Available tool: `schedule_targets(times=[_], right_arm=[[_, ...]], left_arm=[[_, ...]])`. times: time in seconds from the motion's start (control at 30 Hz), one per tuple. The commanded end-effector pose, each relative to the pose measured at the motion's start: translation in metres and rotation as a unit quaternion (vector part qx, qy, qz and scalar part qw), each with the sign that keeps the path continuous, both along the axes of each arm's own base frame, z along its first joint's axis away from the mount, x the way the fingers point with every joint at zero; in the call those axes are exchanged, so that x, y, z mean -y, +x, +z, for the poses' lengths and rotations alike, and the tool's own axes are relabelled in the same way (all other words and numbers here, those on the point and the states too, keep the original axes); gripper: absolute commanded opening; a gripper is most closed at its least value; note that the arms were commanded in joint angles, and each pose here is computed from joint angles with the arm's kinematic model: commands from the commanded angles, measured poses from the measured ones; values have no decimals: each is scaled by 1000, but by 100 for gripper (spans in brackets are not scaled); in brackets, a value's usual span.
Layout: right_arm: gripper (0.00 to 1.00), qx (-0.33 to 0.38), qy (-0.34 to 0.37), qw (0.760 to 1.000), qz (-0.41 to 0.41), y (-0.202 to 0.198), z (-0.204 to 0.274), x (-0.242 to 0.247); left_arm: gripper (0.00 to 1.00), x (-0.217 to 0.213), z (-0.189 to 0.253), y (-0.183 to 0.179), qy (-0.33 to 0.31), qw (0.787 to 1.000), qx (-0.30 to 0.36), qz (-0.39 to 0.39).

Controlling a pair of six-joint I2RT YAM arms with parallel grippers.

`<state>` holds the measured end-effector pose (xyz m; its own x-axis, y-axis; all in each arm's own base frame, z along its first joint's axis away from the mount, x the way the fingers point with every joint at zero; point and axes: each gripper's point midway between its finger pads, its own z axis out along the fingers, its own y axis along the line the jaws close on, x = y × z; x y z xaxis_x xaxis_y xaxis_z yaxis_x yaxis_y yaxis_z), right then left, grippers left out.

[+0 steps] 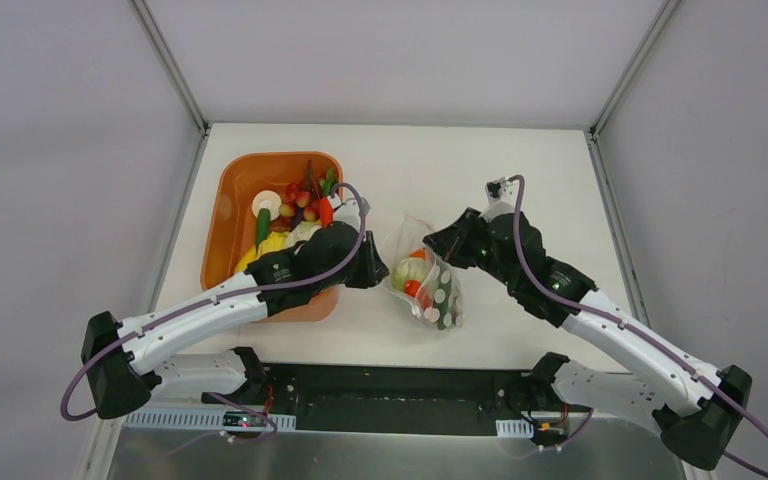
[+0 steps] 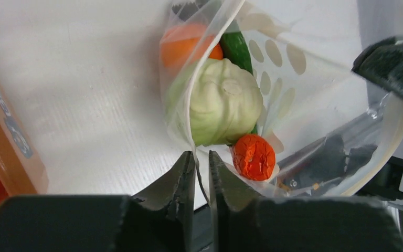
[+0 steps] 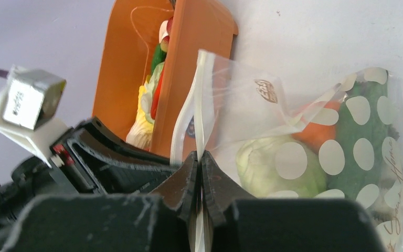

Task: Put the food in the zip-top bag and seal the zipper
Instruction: Adjust the zipper food storage bag at the center of the board.

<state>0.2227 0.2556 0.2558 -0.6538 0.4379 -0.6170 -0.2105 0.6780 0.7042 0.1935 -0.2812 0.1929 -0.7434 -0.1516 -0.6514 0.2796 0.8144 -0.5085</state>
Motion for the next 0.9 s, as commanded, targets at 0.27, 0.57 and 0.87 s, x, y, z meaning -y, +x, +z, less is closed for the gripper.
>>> schedule_targets(times=[0.27, 0.57, 0.87], right_arm=[[5, 66, 19, 996, 59, -24, 39, 7], [4, 131, 78, 988, -17, -37, 75, 57], [7, 127, 41, 991, -20, -32, 67, 59]], left_arm=[[0, 21, 80, 27, -19, 993, 103, -55], [0, 92, 127, 0, -91, 960, 87, -250], [0, 97, 102, 6, -86, 963, 64, -245]])
